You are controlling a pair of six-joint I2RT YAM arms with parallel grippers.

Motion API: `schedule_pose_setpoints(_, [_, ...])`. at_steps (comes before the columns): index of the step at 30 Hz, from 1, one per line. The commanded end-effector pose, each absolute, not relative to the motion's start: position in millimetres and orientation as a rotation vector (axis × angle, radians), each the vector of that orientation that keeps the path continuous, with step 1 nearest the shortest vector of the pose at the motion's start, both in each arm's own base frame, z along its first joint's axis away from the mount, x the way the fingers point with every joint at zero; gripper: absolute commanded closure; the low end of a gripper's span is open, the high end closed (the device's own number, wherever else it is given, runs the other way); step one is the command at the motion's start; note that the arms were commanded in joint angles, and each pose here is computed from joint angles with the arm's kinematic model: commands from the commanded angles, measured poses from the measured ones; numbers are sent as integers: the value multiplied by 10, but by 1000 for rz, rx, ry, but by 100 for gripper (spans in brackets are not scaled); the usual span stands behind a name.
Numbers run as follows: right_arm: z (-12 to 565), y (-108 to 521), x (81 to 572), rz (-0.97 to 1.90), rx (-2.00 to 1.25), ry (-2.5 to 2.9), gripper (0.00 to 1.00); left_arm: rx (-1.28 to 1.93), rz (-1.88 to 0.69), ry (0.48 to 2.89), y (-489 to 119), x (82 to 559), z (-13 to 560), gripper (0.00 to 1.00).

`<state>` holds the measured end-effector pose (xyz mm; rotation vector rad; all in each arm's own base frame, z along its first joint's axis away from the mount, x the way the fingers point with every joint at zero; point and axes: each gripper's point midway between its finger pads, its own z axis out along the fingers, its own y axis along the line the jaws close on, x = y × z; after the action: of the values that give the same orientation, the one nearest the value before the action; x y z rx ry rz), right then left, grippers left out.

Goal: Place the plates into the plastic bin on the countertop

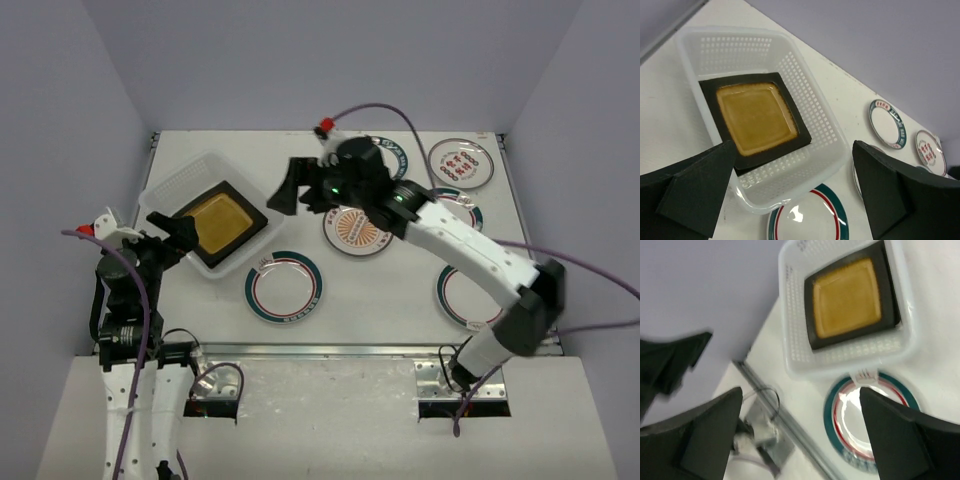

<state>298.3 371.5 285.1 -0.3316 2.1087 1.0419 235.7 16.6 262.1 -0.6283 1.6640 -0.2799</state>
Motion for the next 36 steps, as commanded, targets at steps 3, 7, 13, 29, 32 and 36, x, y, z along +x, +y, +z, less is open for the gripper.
schedule_pose_setpoints(3, [1559,2929,2215,1084,-325,2273,3,-383,-480,1709,-270,2526,2664,0])
schedule_pose_setpoints(7, [1183,2929,2040,1192,-257,2303,9,-321,-530,1723,-380,2526,2650,0])
schedule_pose_setpoints(13, [769,3024,2191,1188,-140,2363,19,-290,-563,1734,-450,2527,2617,0])
schedule_pose_setpoints(29, [-48,3187,2383,1225,121,2523,86,-252,-595,1748,-544,2527,2603,0])
schedule_pose_setpoints(32, [-16,3196,2366,1270,137,2517,97,-244,-601,1751,-560,2527,2600,0])
schedule_pose_setpoints(36, [146,3120,2299,1346,185,2465,100,-209,-628,1758,-638,2510,2605,0])
